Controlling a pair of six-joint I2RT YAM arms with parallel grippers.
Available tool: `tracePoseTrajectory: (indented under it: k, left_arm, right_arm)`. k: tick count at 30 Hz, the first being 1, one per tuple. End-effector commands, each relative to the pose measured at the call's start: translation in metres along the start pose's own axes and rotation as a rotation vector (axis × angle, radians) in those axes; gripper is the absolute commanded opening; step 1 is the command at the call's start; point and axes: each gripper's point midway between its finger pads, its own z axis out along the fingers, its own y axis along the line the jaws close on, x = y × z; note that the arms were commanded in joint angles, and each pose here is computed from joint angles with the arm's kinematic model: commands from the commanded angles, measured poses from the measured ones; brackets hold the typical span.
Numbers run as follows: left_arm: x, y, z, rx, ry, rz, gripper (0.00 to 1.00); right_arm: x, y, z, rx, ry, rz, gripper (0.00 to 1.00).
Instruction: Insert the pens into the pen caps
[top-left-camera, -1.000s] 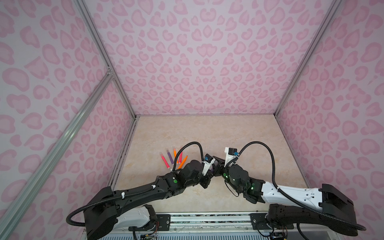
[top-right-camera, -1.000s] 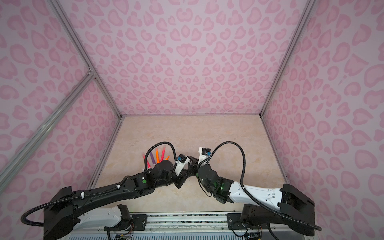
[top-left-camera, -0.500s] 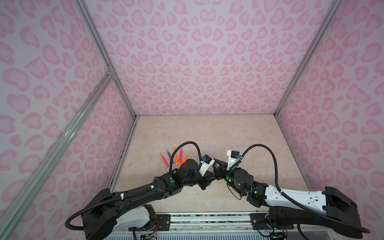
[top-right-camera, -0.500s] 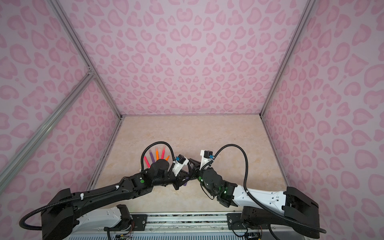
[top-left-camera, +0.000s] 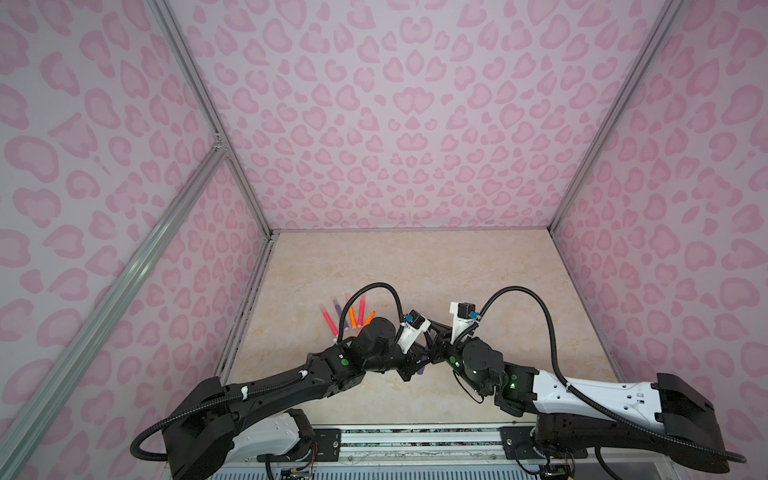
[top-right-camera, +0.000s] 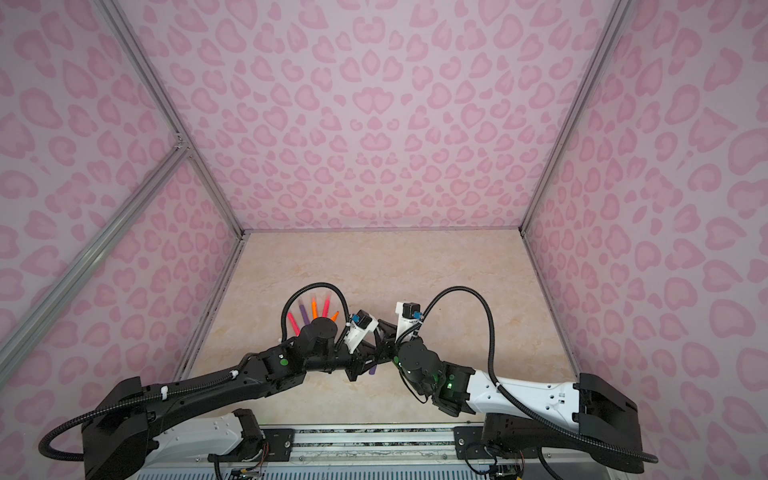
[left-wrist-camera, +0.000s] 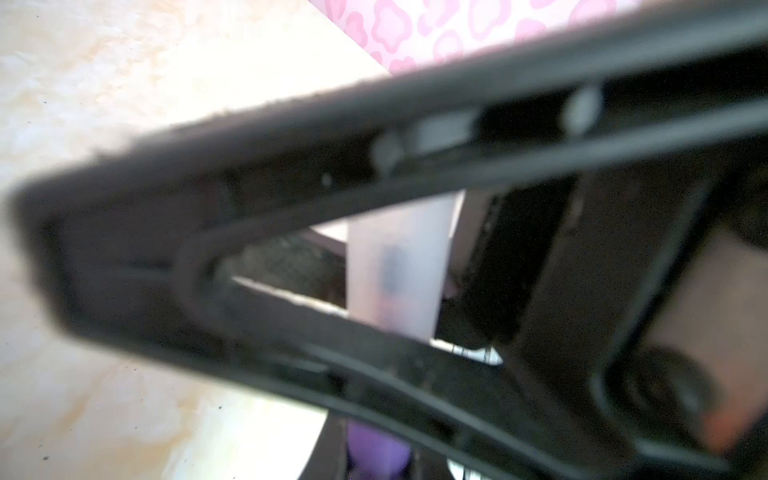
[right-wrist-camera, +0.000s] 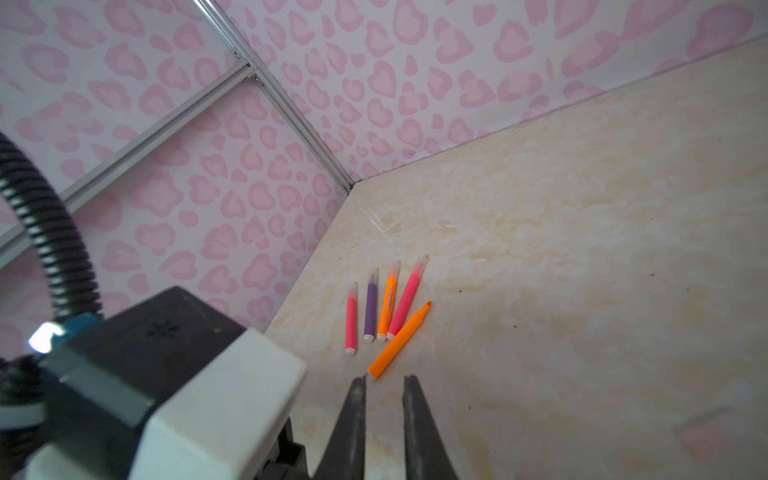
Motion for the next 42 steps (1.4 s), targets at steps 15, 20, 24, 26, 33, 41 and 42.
tracePoseTrajectory:
  k: [15,20,24,26,33,41,42]
  left_arm:
    - [-0.071,0.082,-0.033,-0.528,-0.309,-0.084,0.04]
    - [-0.072,0.078,-0.029,-0.496,-0.308,-0.085,0.04]
    - [-0.072,0.072,-0.025,-0.454,-0.307,-0.088,0.04]
    - [-0.073,0.068,-0.023,-0.427,-0.311,-0.086,0.04]
    - [-0.072,0.066,-0.018,-0.407,-0.296,-0.089,0.04]
    - [-0.060,0.090,-0.015,-0.536,-0.240,-0.132,0.04]
    - [-0.059,0.093,-0.015,-0.550,-0.235,-0.134,0.04]
  right_arm:
    - [0.055,-0.038,-0.011,0.237,0.134,-0.087,0.00]
    - [0.059,-0.033,-0.009,0.211,0.143,-0.071,0.00]
    - [0.055,-0.025,-0.010,0.146,0.124,-0.053,0.00]
    - [0.052,-0.022,-0.013,0.112,0.119,-0.051,0.00]
    - [0.035,-0.024,-0.022,0.078,0.066,-0.019,0.07]
    - [0.020,-0.045,-0.034,0.137,0.017,-0.004,0.38]
    - [0.019,-0.048,-0.035,0.142,0.011,0.003,0.40]
